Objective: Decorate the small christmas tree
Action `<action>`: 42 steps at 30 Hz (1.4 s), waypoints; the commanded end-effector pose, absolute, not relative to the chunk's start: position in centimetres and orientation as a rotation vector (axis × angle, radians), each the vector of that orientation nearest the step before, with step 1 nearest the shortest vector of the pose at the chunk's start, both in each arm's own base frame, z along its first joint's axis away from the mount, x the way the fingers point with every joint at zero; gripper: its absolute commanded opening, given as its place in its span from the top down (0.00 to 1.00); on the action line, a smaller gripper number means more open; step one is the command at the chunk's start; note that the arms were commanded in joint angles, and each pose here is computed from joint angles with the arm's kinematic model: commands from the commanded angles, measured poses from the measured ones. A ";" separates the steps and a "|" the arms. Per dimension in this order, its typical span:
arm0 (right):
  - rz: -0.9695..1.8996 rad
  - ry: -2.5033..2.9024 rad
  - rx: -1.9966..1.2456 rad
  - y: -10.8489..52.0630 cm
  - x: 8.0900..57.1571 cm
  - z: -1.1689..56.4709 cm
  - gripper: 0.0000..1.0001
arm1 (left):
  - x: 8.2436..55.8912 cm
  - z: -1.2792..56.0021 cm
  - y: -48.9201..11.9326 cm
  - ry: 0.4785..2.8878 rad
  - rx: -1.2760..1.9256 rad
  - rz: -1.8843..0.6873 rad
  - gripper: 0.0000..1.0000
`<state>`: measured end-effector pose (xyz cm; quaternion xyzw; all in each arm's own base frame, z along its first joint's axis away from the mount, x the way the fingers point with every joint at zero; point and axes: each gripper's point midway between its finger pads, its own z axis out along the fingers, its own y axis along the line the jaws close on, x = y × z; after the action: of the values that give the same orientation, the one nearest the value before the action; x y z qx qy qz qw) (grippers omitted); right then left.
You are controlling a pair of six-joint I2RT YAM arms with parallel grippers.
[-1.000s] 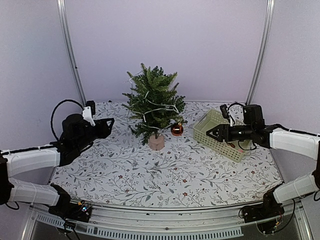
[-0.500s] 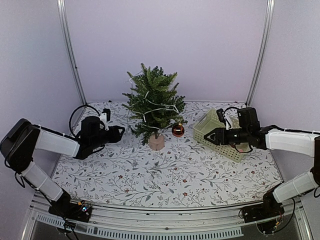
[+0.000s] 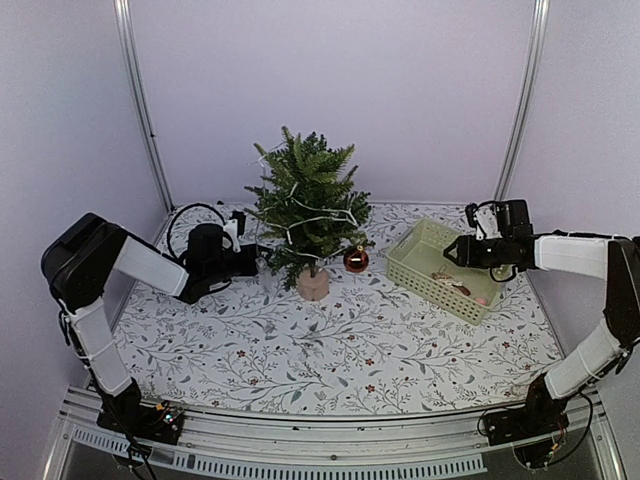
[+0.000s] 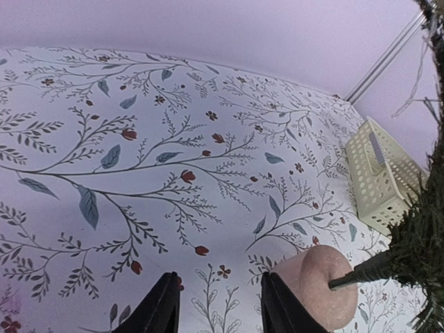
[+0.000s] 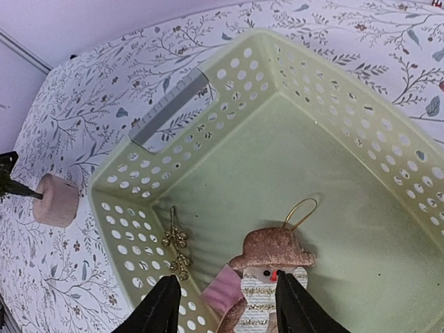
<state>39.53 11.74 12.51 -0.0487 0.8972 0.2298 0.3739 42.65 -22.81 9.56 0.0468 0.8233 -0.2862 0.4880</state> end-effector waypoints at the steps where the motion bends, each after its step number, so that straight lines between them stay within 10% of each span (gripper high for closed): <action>1: 0.537 2.347 -0.151 11.3 40.6 10.4 0.50 | 43.0 9.3 -26.0 1.977 0.228 -0.813 0.58; 29: 0.955 2.194 -0.222 17.4 32.4 13.6 0.58 | 33.7 7.4 -33.9 1.979 0.387 -1.015 0.67; 42: 1.137 2.092 -0.163 25.2 27.9 13.5 0.72 | 38.0 9.7 -28.8 1.909 0.230 -0.985 0.67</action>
<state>27.09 23.78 12.53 -0.1043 0.8359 0.4210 0.3363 35.53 -29.24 7.43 0.0966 0.8025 -0.3882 0.4427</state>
